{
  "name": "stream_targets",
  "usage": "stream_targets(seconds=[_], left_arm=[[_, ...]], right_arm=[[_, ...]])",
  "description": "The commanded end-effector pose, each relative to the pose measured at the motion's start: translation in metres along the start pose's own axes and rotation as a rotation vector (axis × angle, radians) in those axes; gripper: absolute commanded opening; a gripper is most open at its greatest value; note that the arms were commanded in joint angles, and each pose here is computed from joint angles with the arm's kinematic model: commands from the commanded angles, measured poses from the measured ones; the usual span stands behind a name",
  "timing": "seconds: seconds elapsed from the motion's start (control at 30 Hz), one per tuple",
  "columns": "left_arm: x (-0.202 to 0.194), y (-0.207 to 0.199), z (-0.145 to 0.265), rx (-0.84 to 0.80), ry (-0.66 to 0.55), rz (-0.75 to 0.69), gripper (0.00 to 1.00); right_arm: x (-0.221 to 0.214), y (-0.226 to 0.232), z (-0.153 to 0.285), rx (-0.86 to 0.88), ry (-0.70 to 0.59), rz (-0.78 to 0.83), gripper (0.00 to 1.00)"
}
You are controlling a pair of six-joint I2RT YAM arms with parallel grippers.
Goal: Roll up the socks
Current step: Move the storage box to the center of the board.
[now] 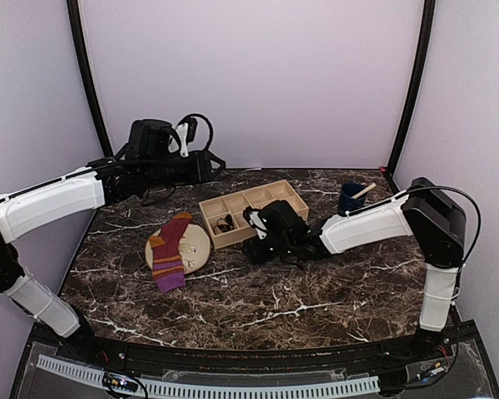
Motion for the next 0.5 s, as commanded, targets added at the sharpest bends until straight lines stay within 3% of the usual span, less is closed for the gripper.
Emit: stream_targets(seconds=[0.0, 0.27, 0.47], left_arm=[[0.023, -0.034, 0.041, -0.231, -0.069, 0.264, 0.52], [0.036, -0.022, 0.087, -0.138, -0.148, 0.565, 0.53], [0.046, -0.01, 0.109, -0.048, -0.245, 0.559, 0.54]], right_arm=[[0.021, -0.023, -0.01, -0.037, -0.038, -0.067, 0.59], [0.031, -0.034, -0.033, -0.061, -0.041, -0.102, 0.59], [0.044, -0.039, -0.064, -0.05, -0.012, -0.101, 0.59]])
Point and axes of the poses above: each gripper's point midway between its finger pads, its own z axis back along the fingers, its own y axis along the line the jaws close on, x = y × z, the point moved 5 cm from there along z, back along the fingers, and after that the axes turned 10 degrees about z, right-handed, at the moved point
